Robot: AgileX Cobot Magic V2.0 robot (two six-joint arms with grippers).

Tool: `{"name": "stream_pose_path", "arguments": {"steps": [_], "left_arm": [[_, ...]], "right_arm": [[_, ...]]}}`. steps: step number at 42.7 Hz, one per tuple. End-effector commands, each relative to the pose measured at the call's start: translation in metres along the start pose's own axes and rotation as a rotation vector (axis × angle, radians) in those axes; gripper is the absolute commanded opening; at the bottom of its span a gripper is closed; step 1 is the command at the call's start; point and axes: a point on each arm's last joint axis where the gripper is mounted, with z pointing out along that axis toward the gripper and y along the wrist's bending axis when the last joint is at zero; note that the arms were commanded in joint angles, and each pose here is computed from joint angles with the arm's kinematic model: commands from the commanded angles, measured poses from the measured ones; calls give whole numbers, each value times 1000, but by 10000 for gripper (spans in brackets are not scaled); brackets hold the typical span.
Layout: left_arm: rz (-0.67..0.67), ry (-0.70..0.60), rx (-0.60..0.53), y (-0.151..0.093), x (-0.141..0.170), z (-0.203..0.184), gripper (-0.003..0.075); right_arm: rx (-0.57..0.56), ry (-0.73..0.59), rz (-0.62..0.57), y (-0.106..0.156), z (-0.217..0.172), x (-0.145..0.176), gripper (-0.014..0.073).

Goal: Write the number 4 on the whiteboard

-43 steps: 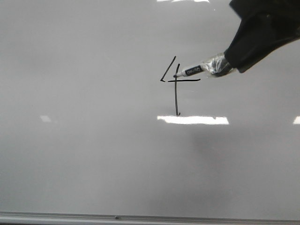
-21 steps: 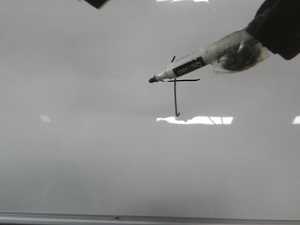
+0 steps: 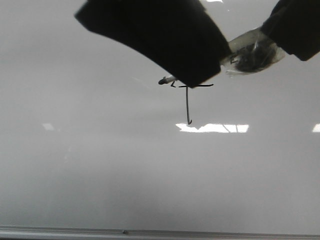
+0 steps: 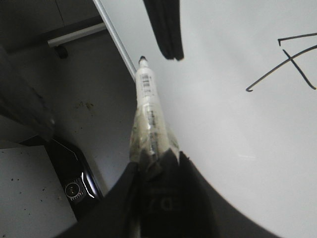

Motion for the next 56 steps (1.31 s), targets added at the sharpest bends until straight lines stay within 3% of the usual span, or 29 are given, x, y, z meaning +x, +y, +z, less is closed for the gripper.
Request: {"name": "stream_pose_path", "arguments": {"steps": [1,10,23,30,35,43,46,56], "left_arm": [[-1,-99,-64,7,-15,-5,585],[-3,-93,-79,13,-15,10,566],[-3,-94,-80,13,-15,10,205],[-3,-94,-80,13,-15,10,73],[-3,-94,-80,13,-15,10,27],[2,-88,-87,14,-14,10,9],[-1,-72,-100,16,-12,10,9],[-72,63,-282,29,1,-4,9]], "right_arm": [[45,-104,-18,-3,-11,-13,-69],[45,-104,-18,-3,-11,-13,-69],[46,-104,-18,-3,-11,-13,-69],[49,-110,-17,-4,-11,-13,-50],[47,-107,-17,-4,-11,-13,87],[46,-105,-17,-3,-11,-13,483],[50,-103,-12,-4,-11,-13,571],[102,-94,72,-17,-13,-8,591]]}}
